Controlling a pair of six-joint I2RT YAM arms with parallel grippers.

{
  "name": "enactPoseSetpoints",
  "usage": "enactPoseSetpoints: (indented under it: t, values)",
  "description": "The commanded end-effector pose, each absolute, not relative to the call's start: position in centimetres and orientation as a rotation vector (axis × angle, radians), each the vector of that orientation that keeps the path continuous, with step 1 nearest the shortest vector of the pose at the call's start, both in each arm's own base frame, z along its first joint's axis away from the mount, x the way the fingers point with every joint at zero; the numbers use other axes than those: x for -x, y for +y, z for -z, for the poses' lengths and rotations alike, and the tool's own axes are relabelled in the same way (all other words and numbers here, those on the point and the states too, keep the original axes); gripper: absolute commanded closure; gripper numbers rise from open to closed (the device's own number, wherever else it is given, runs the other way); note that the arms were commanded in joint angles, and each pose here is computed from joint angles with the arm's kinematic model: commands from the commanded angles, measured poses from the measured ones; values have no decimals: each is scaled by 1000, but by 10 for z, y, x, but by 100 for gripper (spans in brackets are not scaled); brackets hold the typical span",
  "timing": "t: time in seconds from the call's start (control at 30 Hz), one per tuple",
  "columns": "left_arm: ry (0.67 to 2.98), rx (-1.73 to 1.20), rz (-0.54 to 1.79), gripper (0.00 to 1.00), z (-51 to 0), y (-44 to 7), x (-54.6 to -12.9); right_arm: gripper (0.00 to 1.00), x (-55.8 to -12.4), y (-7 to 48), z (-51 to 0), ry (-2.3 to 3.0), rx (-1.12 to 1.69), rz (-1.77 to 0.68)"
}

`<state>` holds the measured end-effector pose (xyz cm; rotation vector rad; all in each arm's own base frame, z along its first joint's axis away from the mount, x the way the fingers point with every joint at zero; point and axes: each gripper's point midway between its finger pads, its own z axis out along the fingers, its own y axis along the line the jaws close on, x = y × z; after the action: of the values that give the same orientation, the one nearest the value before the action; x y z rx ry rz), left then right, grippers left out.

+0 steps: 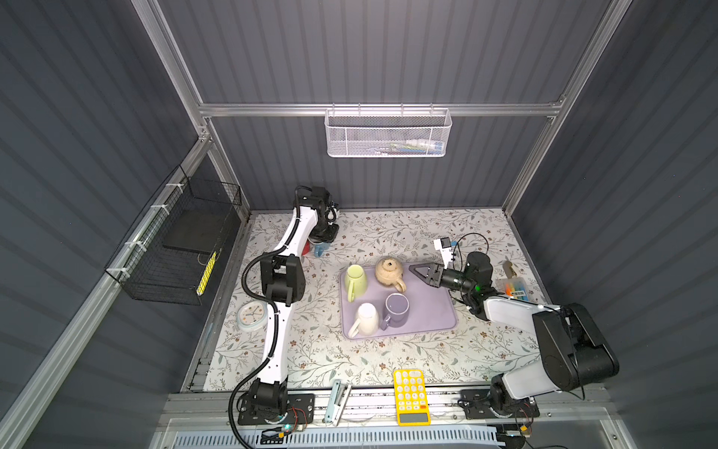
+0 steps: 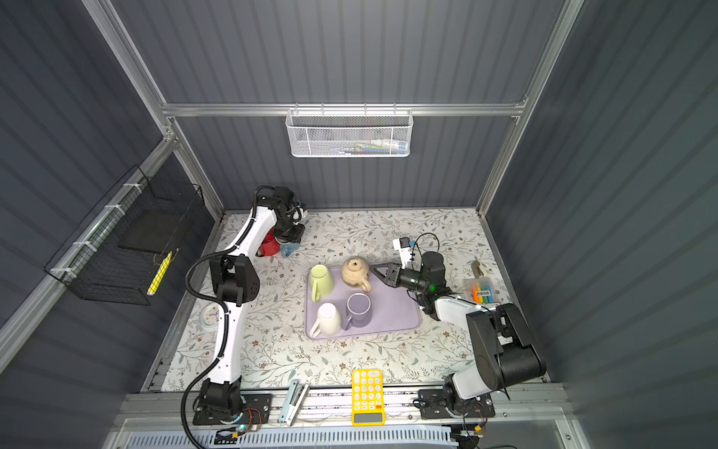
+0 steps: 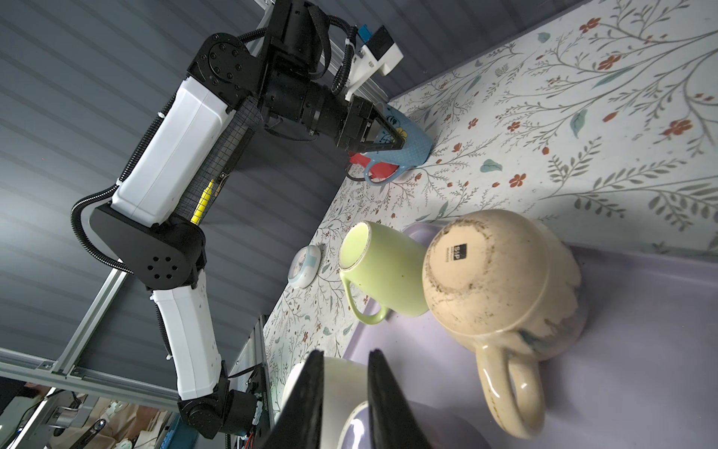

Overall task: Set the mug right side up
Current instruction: 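Lower the blue mug upright beside the red mug and open the left gripper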

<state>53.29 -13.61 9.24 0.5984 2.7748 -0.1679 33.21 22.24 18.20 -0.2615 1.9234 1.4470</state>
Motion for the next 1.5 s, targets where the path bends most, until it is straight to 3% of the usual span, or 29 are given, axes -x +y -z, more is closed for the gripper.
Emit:
enactPoseSetpoints:
  t: [0.0, 0.23, 0.67, 1.0, 1.47]
  values:
    - [2726, -561, 155, 100, -126, -131, -534, 77, -334, 225, -183, 1907, 269, -1453]
    - [2741, -525, 157, 99, -122, -126, -535, 77, -335, 226, -180, 1906, 264, -1464]
    - [2737, -515, 179, 68, -113, -127, -541, 77, -335, 227, -179, 1907, 262, -1469]
    - [2720, -504, 182, 64, -117, -127, -544, 77, -335, 228, -179, 1908, 263, -1470]
    - [2608, -508, 231, 46, -157, -135, -548, 77, -337, 229, -176, 1916, 257, -1469]
